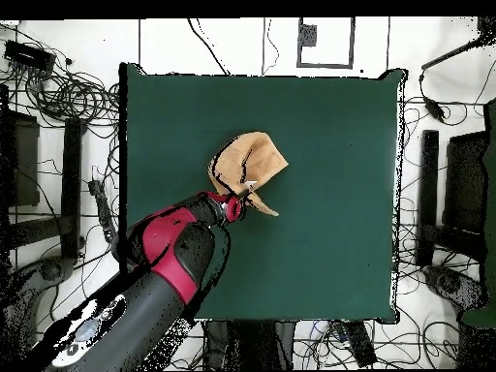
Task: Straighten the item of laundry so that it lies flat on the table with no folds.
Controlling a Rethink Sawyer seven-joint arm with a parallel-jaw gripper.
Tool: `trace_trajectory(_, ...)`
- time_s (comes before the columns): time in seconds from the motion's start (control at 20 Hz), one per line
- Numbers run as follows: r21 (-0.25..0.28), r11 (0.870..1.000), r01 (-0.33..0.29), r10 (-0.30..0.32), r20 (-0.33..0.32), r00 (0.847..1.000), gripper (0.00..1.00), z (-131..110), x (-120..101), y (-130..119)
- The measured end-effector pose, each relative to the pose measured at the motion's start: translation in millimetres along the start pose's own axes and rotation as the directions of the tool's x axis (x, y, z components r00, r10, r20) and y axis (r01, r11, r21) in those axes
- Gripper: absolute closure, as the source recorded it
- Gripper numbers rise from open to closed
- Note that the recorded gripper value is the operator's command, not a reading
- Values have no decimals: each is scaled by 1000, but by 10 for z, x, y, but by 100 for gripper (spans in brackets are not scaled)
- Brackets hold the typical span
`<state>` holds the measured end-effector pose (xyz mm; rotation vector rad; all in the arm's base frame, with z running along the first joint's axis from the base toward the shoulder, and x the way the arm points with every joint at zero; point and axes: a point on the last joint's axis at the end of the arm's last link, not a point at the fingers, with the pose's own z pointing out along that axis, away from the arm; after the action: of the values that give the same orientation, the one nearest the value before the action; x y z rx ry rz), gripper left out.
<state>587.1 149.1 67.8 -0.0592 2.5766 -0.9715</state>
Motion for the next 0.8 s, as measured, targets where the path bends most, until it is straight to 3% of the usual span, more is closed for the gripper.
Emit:
trace_trajectory(0.45, -18, 999, -45, 44, -6, 999, 100, -76, -84, 1)
trace_trajectory(0.8, -94, 989, -117, 117, -7, 993, 100, -241, -270, 46)
